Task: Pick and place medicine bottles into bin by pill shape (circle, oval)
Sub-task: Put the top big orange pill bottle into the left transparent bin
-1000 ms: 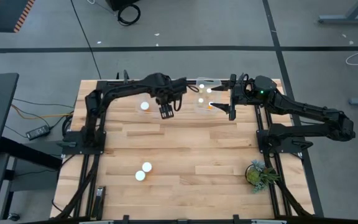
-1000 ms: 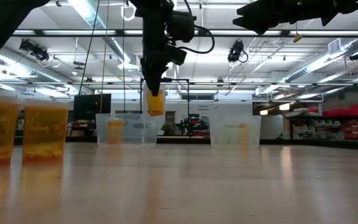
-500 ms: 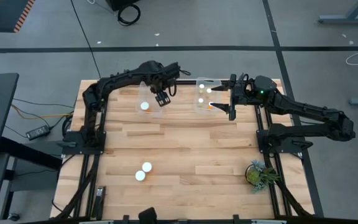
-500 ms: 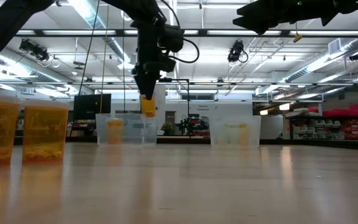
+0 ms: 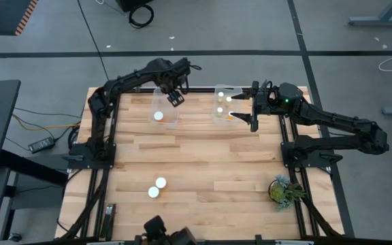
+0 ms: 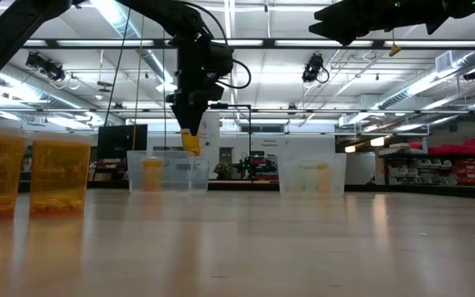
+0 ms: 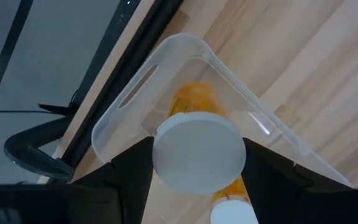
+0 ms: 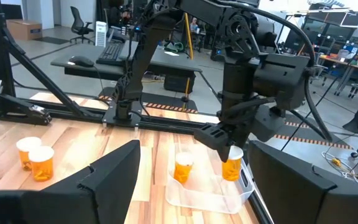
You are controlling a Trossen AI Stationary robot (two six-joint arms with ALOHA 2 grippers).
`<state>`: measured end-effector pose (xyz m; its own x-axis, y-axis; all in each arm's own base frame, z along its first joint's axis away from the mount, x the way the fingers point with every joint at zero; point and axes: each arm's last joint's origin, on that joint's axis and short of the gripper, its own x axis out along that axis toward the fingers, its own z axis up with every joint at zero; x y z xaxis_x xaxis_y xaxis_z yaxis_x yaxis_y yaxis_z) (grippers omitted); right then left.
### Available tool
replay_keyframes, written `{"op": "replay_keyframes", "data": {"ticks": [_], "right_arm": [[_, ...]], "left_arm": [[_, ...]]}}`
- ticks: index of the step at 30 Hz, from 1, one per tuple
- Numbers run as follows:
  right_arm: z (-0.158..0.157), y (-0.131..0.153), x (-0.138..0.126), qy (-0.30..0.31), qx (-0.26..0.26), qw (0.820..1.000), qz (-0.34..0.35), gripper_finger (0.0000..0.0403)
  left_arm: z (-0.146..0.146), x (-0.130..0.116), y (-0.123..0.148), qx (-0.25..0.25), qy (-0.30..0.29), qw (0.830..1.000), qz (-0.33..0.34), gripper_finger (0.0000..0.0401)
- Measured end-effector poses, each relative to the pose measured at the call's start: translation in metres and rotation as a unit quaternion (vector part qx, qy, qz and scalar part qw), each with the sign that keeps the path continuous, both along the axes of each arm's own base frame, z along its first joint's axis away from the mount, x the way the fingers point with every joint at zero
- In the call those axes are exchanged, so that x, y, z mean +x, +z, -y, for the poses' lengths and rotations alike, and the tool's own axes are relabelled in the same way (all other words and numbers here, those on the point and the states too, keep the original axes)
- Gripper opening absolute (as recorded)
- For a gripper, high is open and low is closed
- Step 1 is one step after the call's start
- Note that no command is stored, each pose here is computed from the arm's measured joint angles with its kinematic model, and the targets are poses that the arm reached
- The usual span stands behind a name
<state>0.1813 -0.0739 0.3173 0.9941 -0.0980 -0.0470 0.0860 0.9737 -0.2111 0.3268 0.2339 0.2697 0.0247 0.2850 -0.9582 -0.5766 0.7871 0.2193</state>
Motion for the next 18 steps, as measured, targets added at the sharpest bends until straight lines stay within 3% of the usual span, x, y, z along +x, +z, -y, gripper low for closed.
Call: {"op": "replay_keyframes", "data": {"ticks": [10, 18], "right_arm": [[0.000, 0.000, 0.000, 0.000, 0.000, 1.000, 0.000, 0.0305], [0.000, 0.000, 0.000, 0.000, 0.000, 1.000, 0.000, 0.0305]], "left_arm": [[-0.004, -0.001, -0.003, -0.002, 0.022, 1.000, 0.003, 0.0229], [-0.009, 0.008, -0.032, -0.025, 0.006, 0.999, -0.034, 0.0224]]}}
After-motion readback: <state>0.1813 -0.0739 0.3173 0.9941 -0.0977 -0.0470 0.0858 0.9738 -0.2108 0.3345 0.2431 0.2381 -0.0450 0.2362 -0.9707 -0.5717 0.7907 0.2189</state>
